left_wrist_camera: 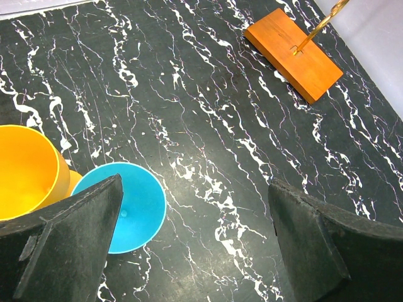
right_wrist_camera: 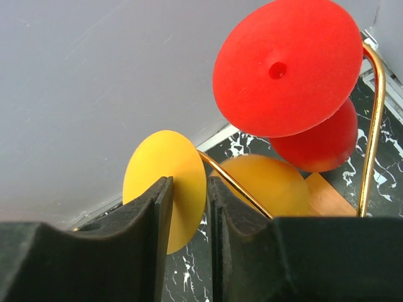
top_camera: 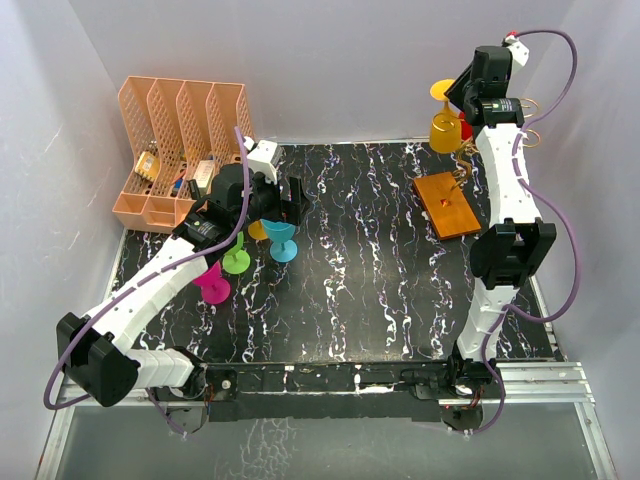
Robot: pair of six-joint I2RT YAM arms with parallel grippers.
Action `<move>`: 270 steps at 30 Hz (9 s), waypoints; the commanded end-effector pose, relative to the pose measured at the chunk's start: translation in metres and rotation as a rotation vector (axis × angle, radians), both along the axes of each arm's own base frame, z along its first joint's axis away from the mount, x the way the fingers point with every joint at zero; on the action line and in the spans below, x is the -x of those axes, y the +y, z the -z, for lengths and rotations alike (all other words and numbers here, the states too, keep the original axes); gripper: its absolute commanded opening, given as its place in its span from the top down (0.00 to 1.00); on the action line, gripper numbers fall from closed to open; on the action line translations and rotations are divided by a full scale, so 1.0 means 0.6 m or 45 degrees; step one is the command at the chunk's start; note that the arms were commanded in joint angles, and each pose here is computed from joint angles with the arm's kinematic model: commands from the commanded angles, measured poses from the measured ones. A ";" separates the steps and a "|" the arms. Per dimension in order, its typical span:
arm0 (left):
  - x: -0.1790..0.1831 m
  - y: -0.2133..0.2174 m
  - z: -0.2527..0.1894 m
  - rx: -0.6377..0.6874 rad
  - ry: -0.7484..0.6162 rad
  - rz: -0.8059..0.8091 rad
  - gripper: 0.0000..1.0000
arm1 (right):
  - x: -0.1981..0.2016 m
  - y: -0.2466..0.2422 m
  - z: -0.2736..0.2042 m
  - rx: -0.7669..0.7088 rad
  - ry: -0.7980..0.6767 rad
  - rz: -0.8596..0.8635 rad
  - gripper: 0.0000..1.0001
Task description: Take the wine glass off the wine glass rack
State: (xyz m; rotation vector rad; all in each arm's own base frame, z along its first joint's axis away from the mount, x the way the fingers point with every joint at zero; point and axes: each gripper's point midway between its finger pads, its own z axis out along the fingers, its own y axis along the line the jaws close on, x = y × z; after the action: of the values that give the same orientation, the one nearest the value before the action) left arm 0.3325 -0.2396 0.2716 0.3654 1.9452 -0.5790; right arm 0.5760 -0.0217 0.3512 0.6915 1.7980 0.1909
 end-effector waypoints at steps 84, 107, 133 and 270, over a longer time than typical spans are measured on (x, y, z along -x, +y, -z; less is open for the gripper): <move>-0.003 0.003 -0.019 0.015 -0.035 -0.004 0.03 | 0.017 -0.039 -0.132 -0.549 -0.514 0.122 0.92; -0.004 0.001 -0.016 0.012 -0.029 -0.001 0.03 | 0.099 0.052 -0.144 -0.673 -0.465 -0.216 0.92; -0.003 0.032 -0.038 0.040 -0.163 -0.099 0.03 | 0.482 0.355 -0.162 -0.562 -0.695 -1.544 0.92; 0.097 0.093 0.194 -0.524 0.829 -0.207 0.96 | 0.534 0.182 0.285 -0.262 0.040 -0.247 0.18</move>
State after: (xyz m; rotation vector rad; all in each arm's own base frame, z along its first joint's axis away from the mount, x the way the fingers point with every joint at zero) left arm 0.2669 -0.1787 0.1470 0.2762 2.7380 -0.1673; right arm 0.2506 0.0902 0.1672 0.6576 1.9564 0.4941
